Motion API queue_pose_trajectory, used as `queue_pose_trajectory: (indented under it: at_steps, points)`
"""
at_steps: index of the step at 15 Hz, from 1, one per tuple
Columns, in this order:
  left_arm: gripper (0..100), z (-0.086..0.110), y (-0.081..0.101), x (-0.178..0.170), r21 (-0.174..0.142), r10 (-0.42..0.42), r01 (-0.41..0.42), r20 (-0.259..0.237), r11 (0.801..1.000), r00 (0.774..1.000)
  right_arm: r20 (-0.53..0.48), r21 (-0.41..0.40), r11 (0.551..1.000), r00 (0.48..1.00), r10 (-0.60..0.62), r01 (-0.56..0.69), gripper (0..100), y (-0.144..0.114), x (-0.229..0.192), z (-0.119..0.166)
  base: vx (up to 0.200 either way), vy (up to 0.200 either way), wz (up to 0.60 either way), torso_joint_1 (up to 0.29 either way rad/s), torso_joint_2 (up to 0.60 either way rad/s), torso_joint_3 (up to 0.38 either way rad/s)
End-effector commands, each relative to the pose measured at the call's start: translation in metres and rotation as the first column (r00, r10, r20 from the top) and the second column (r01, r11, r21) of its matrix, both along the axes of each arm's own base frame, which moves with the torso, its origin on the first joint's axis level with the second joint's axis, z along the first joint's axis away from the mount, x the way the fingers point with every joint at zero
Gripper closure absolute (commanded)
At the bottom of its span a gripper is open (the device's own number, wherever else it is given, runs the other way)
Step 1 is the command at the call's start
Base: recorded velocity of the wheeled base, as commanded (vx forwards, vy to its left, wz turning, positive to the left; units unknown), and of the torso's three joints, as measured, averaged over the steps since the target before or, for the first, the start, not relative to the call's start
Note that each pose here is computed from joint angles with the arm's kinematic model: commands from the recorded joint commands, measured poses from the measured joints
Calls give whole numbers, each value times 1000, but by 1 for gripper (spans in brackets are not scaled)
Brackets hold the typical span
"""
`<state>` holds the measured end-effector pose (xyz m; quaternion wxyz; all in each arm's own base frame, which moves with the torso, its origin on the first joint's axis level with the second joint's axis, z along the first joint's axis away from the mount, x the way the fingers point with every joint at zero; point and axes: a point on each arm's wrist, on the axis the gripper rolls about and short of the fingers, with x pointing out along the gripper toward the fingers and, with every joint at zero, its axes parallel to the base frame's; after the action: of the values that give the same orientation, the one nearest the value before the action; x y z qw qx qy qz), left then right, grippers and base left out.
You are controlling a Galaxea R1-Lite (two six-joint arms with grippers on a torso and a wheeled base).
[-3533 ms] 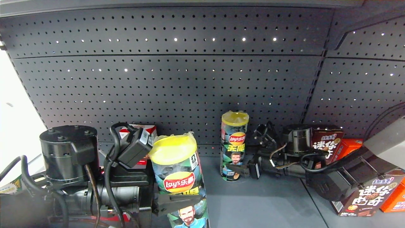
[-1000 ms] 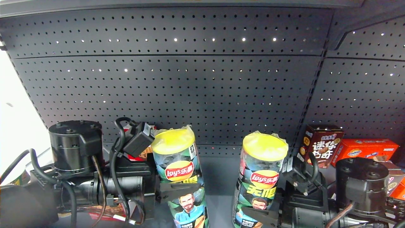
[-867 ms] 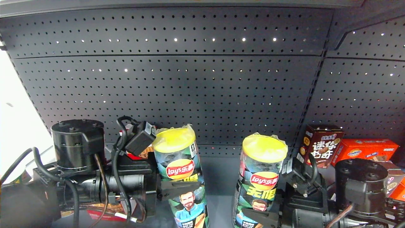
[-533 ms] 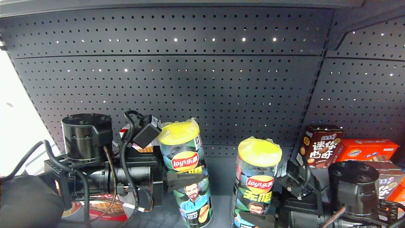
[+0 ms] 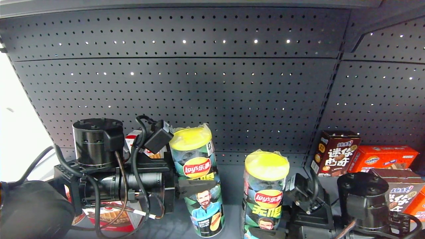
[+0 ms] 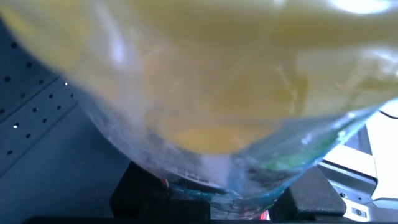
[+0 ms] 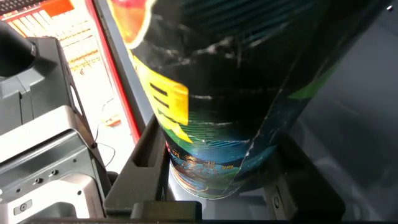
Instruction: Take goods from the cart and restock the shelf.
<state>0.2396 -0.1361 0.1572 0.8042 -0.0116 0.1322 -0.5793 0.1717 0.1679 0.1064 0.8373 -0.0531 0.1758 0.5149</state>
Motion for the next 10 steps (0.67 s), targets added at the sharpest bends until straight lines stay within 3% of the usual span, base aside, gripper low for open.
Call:
queue_pose_trajectory:
  at_steps: [1,8,9,10]
  points:
    - [100,-1,0,1,1,0,0,-2,1000,1000,-7,-7,1000,1000,3,-3,100,1,0,-2,0,0,0,0,0,0]
    - [100,-1,0,1,1,-2,2,-2,1000,1000,-20,-18,1000,1000,-2,2,100,3,5,-10,0,0,0,0,0,0]
    - [100,-1,0,1,1,-2,2,-2,1000,1000,-26,-23,1000,1000,-5,5,0,3,6,-12,0,0,0,0,0,0]
    - [100,-1,-1,1,1,-3,3,-2,1000,1000,-28,-25,1000,1000,-5,5,0,3,6,-12,0,0,0,0,0,0]
